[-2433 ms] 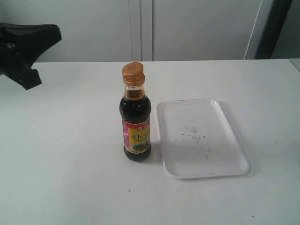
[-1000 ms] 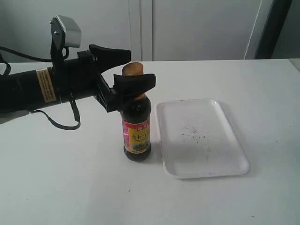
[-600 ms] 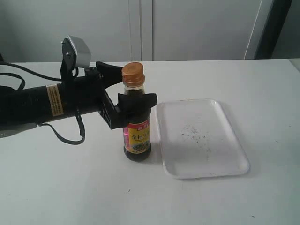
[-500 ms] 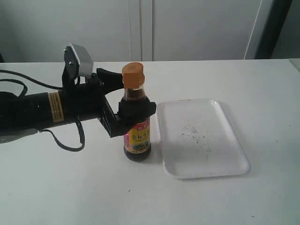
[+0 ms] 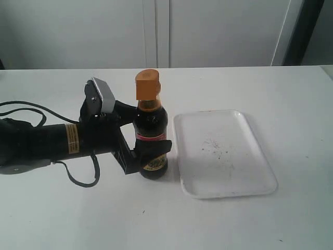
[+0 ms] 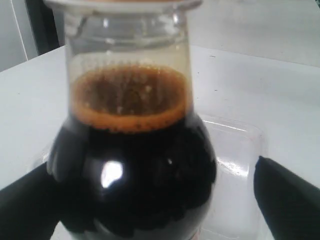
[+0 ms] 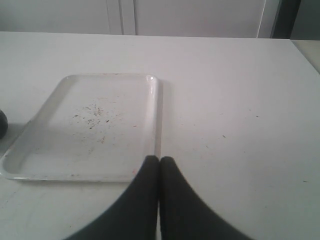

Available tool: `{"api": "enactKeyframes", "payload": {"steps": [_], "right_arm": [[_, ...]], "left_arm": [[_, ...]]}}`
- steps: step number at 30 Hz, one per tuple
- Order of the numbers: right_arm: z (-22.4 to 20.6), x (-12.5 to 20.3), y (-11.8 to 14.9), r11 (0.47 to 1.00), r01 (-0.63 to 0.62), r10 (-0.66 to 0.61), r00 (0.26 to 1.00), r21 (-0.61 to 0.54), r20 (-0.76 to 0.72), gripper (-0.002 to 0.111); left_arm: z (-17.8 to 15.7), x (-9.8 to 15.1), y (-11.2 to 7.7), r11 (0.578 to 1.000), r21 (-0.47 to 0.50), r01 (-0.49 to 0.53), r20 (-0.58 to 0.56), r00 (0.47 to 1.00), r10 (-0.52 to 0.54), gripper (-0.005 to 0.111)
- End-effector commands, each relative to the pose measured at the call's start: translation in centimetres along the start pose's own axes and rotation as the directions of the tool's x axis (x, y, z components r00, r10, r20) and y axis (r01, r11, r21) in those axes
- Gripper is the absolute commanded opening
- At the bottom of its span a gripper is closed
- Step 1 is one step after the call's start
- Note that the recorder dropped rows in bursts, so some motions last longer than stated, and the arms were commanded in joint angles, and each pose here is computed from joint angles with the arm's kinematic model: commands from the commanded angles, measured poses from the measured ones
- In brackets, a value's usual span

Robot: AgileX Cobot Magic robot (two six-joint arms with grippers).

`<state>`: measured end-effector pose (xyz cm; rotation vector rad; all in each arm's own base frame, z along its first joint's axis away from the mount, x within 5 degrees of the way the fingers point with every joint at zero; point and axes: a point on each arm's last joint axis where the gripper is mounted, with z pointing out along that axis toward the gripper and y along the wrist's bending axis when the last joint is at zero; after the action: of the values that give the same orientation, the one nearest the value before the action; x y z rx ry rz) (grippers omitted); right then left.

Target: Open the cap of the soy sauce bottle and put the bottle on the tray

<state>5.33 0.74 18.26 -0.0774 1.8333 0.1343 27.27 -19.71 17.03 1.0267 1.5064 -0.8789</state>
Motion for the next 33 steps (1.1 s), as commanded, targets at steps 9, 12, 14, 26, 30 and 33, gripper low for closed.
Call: {"api": "enactKeyframes", "payload": {"steps": [9,12,14,26,30,33], "right_arm": [[-0.02,0.03,-0.03,1.0,-0.006,0.006,1.0,0.004,0.007,0.0],[-0.02,0.03,-0.03,1.0,-0.006,0.006,1.0,0.004,0.007,0.0],[-0.02,0.03,-0.03,1.0,-0.006,0.006,1.0,0.004,0.007,0.0],[-0.02,0.03,-0.03,1.0,-0.006,0.006,1.0,0.004,0.007,0.0],[-0.02,0.03,-0.03,1.0,-0.006,0.006,1.0,0.004,0.007,0.0],[-0.02,0.03,-0.03,1.0,-0.006,0.006,1.0,0.004,0.007,0.0]], "left_arm": [[0.02,0.18,-0.13,0.999,0.009,-0.041,0.003,0.999,0.041,0.093],[0.02,0.19,-0.16,0.999,0.012,-0.048,0.002,0.999,0.048,0.072],[0.02,0.19,-0.16,0.999,0.012,-0.048,0.002,0.999,0.048,0.053],[0.02,0.19,-0.15,0.998,0.011,-0.066,0.002,0.998,0.066,0.0],[0.02,0.19,-0.15,0.998,0.011,-0.066,0.002,0.998,0.066,0.0],[0.02,0.19,-0.15,0.998,0.01,-0.066,0.003,0.998,0.066,0.0]]}}
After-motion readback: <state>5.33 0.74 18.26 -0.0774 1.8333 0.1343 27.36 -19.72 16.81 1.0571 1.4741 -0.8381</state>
